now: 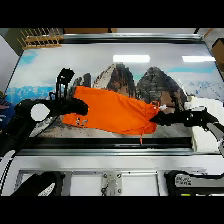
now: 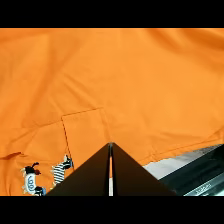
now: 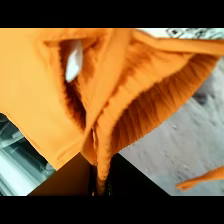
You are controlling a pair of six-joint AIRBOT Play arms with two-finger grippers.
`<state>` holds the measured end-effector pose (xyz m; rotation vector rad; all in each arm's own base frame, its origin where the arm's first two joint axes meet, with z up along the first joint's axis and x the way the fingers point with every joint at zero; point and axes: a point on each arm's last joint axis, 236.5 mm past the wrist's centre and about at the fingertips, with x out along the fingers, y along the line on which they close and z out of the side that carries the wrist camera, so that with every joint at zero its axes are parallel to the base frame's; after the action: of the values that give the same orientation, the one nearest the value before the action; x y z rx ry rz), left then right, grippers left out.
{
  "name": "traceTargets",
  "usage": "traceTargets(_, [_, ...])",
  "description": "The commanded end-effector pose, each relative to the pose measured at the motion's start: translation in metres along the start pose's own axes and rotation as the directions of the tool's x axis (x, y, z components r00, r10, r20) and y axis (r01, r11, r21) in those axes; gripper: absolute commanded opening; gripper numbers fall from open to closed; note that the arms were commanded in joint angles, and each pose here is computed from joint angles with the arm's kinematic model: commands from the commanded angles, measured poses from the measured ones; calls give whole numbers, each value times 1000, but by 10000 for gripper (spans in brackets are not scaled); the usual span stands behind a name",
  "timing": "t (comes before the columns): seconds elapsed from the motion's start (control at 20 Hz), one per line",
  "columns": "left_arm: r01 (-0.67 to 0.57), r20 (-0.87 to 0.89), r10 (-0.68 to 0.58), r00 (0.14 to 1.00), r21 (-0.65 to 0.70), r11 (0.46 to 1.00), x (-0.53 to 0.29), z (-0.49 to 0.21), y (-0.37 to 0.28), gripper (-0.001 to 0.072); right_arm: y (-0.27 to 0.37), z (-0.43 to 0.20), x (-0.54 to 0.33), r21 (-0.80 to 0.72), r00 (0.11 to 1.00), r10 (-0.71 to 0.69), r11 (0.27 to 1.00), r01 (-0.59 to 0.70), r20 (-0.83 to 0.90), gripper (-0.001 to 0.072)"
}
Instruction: Fold the clothes and pants, and hang the long-sleeved shirts on hangers.
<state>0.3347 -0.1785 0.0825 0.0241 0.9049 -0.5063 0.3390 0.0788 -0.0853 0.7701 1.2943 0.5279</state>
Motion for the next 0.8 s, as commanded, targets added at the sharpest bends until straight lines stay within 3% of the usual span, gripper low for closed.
traceTargets(0.0, [0, 2, 0, 1000, 1, 1000, 0, 0, 0, 7, 24, 42, -26, -22, 995, -11, 1000, 13, 102, 10])
traceTargets(0.2, [0, 1, 0, 1000, 1, 1000, 0, 0, 0, 6, 48, 138, -138, 40, 910, -138, 990, 133, 390, 9])
traceTargets(0.4, [0, 1, 0, 1000, 1, 1000, 0, 0, 0, 7, 38, 188, -280, 230, 709, -333, 943, 241, 621, 10])
traceTargets(0.6, [0, 2, 0, 1000, 1, 1000, 0, 0, 0, 6, 14, 169, -378, 424, 536, -464, 882, 207, 705, 9])
traceTargets(0.75, [-1, 5, 1, 1000, 2, 1000, 0, 1, 0, 7, -17, 125, -434, 589, 400, -640, 765, 259, 656, 9])
